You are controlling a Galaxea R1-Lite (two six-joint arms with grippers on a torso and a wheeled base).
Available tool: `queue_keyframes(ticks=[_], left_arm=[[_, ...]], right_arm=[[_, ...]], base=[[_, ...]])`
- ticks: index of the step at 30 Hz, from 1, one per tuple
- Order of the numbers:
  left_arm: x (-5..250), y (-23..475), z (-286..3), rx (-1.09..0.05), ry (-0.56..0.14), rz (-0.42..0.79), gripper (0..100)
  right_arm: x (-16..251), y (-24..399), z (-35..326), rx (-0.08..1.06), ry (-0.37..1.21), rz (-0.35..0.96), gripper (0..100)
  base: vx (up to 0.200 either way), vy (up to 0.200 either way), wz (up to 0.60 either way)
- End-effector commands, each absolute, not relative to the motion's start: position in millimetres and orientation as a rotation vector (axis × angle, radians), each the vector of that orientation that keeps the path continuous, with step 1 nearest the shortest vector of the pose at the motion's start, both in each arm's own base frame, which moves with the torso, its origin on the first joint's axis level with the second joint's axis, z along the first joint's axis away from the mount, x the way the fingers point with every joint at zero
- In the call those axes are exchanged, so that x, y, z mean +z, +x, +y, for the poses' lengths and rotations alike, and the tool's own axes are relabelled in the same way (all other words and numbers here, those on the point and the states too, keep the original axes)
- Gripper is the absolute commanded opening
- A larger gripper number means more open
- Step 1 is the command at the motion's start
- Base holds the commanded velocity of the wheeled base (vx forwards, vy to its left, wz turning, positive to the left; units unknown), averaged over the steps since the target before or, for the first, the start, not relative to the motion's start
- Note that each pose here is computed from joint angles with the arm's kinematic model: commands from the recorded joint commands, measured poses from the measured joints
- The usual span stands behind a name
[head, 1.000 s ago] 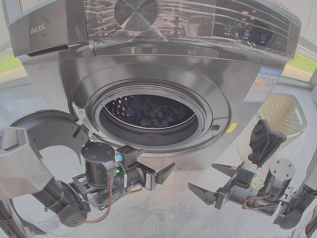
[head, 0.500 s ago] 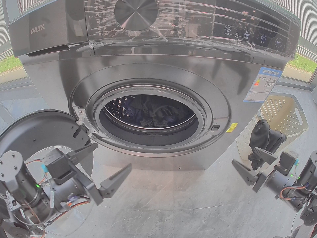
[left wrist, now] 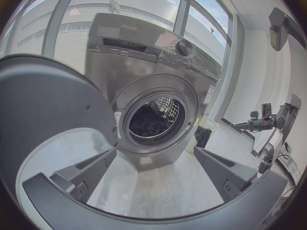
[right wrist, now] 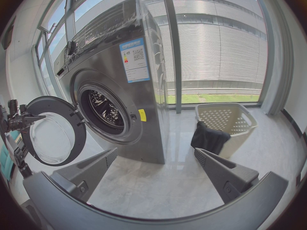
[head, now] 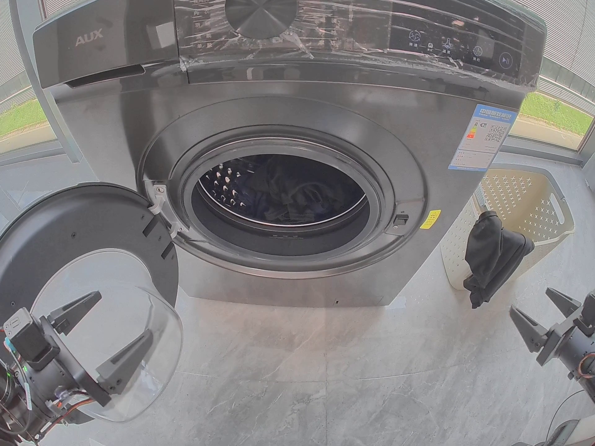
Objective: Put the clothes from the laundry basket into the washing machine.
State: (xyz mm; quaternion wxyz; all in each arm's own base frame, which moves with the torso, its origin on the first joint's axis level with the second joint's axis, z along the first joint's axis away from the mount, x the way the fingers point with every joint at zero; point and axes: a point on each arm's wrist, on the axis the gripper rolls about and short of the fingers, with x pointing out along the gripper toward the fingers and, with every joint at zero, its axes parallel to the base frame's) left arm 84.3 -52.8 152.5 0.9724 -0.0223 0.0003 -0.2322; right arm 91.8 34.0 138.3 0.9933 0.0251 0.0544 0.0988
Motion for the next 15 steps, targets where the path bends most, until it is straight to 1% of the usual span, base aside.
queue_keyframes(ticks=[1, 4, 5, 6, 9, 11, 12, 15], left_arm=[[144, 47, -22, -0.386, -0.098, -0.044, 100], [141, 40, -17, -0.372, -0.112, -0.046, 100], [138, 34, -14, -0.374, -0.119, -0.043, 100], [137, 34, -14, -0.374, -0.121, -0.043, 100], [131, 23, -9, -0.364, -0.134, -0.044, 100], [124, 15, -6, -0.363, -0.132, -0.034, 100], [118, 10, -3, -0.346, -0.130, -0.023, 100], [104, -4, 1, -0.315, -0.136, -0.014, 100]], right_arm=[[132, 36, 5, 0.065, 0.037, -0.014, 100], [122, 21, 1, 0.064, 0.032, 0.001, 100], [117, 11, -1, 0.072, 0.035, -0.012, 100], [116, 10, -1, 0.074, 0.035, -0.014, 100], [110, -2, -4, 0.056, 0.040, -0.037, 100], [105, -7, -5, 0.041, 0.040, -0.039, 100], [98, -10, -6, 0.028, 0.037, -0.028, 100], [83, -15, -6, 0.013, 0.039, 0.023, 100]], base=[[-0.200, 0.000, 0.00], [-0.200, 0.000, 0.00], [-0.200, 0.000, 0.00], [-0.200, 0.000, 0.00], [0.000, 0.000, 0.00], [-0.200, 0.000, 0.00], [-0.200, 0.000, 0.00], [0.000, 0.000, 0.00]])
